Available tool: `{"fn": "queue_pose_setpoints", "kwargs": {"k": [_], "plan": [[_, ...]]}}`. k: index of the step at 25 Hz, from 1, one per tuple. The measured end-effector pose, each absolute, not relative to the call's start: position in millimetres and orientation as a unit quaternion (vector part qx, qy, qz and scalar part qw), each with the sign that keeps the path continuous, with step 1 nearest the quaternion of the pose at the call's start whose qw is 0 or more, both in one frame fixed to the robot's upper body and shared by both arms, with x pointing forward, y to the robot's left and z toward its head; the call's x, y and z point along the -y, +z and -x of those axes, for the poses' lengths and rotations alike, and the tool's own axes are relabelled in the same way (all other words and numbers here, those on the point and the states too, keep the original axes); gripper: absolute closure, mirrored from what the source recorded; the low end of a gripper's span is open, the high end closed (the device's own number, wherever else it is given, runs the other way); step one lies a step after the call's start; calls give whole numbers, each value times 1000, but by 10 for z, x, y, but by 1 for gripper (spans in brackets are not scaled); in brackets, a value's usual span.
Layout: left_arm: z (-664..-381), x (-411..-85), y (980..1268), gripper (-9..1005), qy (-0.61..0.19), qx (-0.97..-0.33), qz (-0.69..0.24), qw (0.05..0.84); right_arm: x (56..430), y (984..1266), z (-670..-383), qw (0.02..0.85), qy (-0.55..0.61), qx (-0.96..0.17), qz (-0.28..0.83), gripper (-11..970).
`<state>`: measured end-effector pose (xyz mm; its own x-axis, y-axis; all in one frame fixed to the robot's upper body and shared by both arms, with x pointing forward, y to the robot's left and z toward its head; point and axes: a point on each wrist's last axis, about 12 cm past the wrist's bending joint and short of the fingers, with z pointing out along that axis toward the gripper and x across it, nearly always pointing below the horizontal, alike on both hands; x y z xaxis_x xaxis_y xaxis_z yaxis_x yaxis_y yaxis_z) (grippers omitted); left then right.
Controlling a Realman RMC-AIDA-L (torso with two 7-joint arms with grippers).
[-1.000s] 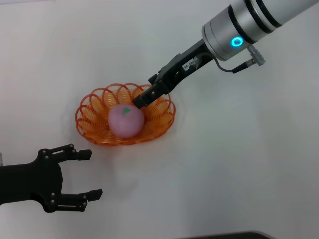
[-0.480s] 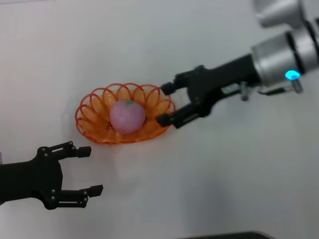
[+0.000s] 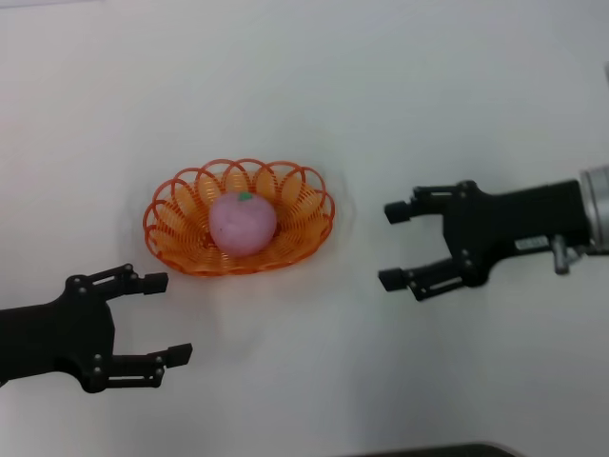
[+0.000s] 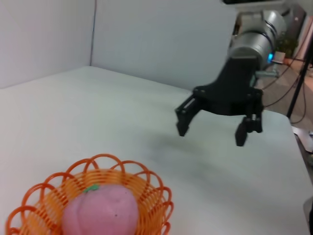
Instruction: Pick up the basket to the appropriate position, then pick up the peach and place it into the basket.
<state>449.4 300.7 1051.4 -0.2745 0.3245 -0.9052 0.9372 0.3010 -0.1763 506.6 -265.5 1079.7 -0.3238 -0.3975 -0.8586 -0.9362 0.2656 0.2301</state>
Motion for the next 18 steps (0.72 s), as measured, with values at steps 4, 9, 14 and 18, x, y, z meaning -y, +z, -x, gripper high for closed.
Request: {"fn": "queue_pose_setpoints", "kwargs": {"k": [4, 9, 14, 18], "plan": [[-4459, -3071, 10504, 97, -378, -709, -435, 407, 2759, 10688, -4948, 366, 385, -711, 461, 14], [-4422, -3103, 10482, 97, -376, -715, -424, 410, 2814, 10574, -4855, 383, 381, -705, 460, 14], [-4416, -3091, 10438, 96, -375, -721, -416, 408, 2811, 10494, -4856, 375, 371, -715, 459, 14], [-4400, -3085, 10416, 96, -379, -722, -411, 406, 2807, 10487, -4856, 372, 370, -715, 461, 14]]}}
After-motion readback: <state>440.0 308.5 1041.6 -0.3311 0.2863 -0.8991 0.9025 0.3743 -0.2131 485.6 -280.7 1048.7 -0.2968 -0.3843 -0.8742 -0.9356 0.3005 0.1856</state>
